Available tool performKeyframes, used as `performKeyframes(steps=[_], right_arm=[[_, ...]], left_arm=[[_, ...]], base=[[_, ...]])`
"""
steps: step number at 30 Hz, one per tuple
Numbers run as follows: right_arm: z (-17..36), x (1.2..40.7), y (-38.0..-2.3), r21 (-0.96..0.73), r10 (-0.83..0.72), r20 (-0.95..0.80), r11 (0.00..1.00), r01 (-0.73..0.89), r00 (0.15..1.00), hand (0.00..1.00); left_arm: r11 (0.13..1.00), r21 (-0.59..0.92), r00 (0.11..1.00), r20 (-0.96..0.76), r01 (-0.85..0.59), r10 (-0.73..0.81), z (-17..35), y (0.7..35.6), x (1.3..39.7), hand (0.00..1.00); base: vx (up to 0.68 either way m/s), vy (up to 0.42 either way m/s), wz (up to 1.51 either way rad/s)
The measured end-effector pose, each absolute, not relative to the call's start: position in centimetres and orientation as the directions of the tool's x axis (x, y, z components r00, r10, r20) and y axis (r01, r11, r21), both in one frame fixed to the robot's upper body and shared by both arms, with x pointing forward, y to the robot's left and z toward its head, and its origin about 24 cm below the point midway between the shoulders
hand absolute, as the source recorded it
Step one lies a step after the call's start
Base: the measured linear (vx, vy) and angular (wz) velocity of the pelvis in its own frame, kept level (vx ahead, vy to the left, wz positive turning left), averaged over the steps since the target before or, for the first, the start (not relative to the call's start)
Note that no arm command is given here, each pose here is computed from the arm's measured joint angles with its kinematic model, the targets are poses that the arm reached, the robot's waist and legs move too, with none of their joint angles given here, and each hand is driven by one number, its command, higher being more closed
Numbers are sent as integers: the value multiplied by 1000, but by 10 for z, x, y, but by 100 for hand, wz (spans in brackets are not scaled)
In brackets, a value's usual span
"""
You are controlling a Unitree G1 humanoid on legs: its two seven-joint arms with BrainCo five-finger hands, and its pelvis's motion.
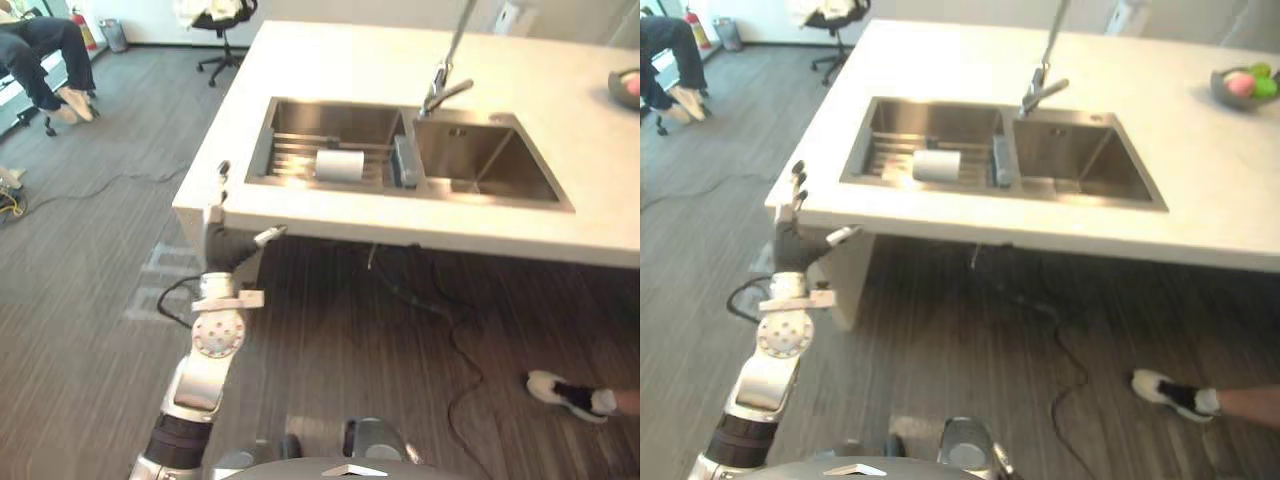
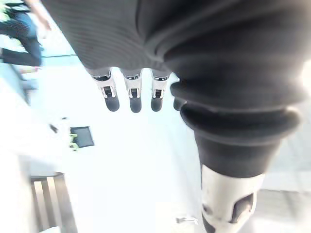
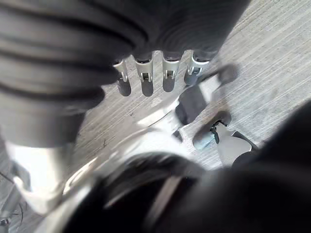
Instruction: Walk over to the sink, pick up the cup, carry it to the dishwasher, place the cup inside the dishwasher, then close the dishwasher door
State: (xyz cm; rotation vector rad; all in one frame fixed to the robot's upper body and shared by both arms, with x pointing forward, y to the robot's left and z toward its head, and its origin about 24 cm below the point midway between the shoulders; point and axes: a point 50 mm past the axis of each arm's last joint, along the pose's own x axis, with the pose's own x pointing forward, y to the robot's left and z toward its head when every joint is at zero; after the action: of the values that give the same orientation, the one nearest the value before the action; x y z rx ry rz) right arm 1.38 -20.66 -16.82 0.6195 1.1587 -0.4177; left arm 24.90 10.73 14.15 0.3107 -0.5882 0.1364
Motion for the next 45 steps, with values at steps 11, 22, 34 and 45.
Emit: performKeyframes(steps=[11,22,34,45], right_arm=[[-170,-44,-186,237,220,-971,864,444,90,0],[-167,-49,-212,181,180,-982,856,484,49,0],[-169,-32,-205,238,215,-971,834,498,105,0],[-168,-21,-214,236,191,-971,843,484,141,0]], left_arm=[[876,481,710,628,-31,-319,168,63,232,0],[708,695,576,531,123,-621,189,35,230,0],[452,860,705,169,236,-689,152,35,282,0],[355,887,797,-23,295,-603,130,52,314,0]], base=[[528,-238,33],[180,-55,11],[11,46,-11],[-14,11,-16]])
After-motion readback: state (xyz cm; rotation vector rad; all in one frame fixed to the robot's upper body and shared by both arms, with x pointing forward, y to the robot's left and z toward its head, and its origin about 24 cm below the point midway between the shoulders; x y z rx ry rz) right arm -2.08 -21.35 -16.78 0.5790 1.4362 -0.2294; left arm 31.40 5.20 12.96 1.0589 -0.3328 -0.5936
